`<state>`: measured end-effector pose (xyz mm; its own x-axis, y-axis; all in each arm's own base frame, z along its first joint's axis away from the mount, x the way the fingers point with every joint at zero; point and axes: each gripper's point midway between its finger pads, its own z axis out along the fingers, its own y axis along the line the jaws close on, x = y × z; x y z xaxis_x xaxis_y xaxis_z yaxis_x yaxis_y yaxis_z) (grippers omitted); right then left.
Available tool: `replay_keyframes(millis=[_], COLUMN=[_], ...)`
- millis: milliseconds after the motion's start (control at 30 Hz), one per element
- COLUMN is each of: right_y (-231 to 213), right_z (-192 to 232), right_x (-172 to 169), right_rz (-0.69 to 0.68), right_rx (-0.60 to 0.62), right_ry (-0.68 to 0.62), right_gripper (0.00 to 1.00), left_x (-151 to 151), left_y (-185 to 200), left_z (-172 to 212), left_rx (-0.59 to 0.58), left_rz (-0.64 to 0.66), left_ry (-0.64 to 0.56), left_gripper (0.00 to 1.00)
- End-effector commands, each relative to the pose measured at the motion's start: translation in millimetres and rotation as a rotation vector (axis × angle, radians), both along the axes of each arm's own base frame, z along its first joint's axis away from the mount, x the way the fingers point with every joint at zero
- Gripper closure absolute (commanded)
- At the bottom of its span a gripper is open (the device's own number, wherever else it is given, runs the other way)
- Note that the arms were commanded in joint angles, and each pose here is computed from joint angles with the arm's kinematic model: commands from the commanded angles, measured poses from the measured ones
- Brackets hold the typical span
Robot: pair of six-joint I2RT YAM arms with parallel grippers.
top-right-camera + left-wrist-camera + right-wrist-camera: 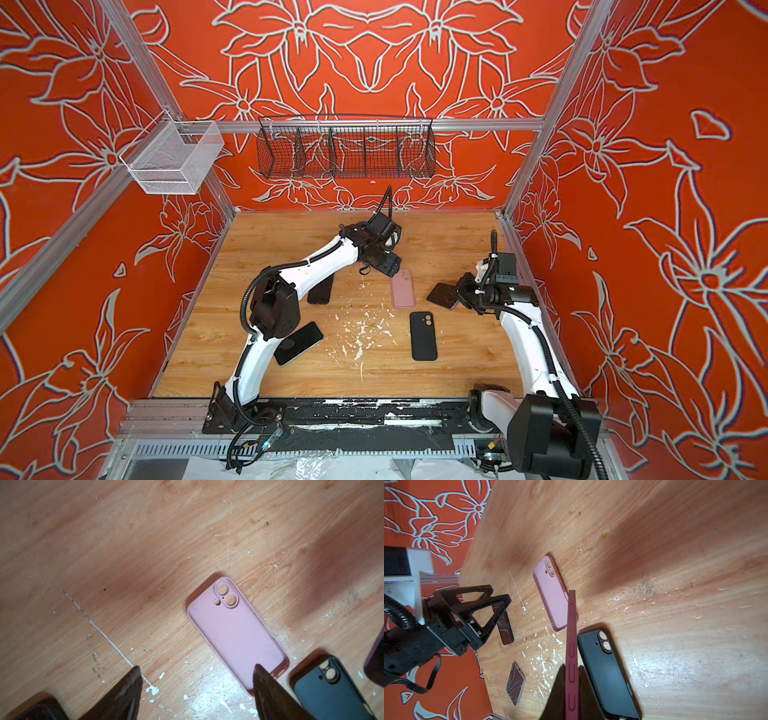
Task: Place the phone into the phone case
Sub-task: 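Grip the pink case edge with the left gripper while the right holds the phone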
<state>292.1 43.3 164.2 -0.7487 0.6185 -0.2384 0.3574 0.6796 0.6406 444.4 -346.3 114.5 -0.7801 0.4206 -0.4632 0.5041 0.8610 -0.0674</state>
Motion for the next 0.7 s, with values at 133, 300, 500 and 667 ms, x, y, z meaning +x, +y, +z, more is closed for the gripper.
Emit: replay_keyframes(millis=[133,300,500,667], right_y=[-2,-2,-2,-2], right_z=[24,24,27,27], right_x=[19,20,19,22], right_rz=[0.025,0.026,0.029,0.032], right_rx=[0.027,0.039,0.038,0.046], right_ry=[-0.105,-0.11,-0.124,-0.131], right_gripper=[1.0,1.0,1.0,1.0], left_x=[-41,-47,-44,-41], left_y=[7,-4,-8,-4], left_z=[-46,-64,-82,-93], left_rx=[0.01,-0.024,-0.025,0.034], left_rz=[0.205,0.272,0.327,0.341], left_ry=[0.212,0.263,0.287,0.263], left_gripper=[0.19,0.2,0.25,0.38])
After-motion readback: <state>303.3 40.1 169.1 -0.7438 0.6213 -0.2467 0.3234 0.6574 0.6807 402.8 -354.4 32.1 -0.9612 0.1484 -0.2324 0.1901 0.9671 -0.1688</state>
